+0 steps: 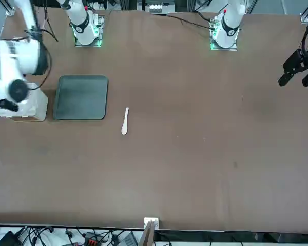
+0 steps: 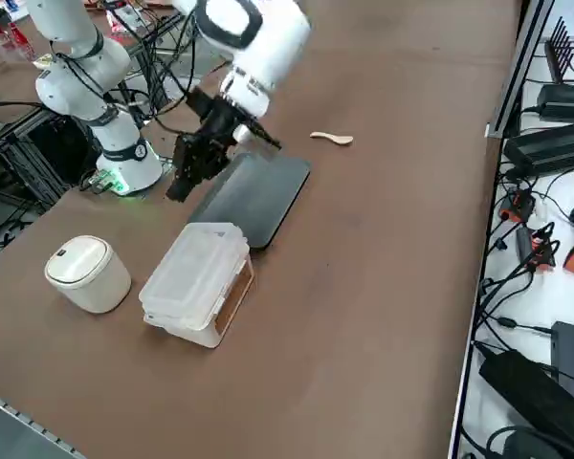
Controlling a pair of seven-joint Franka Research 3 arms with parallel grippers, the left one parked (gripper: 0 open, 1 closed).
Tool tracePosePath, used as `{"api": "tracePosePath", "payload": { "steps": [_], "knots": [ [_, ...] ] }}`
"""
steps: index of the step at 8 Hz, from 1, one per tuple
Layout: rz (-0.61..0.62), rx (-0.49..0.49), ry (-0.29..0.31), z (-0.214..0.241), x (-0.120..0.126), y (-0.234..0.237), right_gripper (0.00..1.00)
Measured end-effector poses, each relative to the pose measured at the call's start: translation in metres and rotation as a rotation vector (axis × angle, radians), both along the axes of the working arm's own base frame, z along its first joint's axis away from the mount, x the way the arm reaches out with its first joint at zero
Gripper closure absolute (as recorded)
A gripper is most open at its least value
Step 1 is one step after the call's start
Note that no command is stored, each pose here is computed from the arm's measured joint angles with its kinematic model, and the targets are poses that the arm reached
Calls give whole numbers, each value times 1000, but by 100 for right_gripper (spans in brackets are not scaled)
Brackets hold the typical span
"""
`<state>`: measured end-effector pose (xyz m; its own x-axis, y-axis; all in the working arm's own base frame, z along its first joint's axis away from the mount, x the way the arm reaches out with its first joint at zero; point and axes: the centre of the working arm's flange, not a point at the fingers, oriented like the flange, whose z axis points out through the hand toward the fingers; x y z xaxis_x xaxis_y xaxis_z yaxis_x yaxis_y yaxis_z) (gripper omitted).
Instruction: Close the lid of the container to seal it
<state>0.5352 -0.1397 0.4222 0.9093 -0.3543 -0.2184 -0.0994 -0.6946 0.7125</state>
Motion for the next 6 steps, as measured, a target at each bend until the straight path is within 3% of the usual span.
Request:
{"api": "tracePosePath", "payload": {
  "steps": [1,4,6],
  "knots": [
    [-1,118,-48,25,9,-17,98],
    [157,412,-177,60,14,-66,98],
    [210,499,-245,53,12,-87,98]
  ]
}}
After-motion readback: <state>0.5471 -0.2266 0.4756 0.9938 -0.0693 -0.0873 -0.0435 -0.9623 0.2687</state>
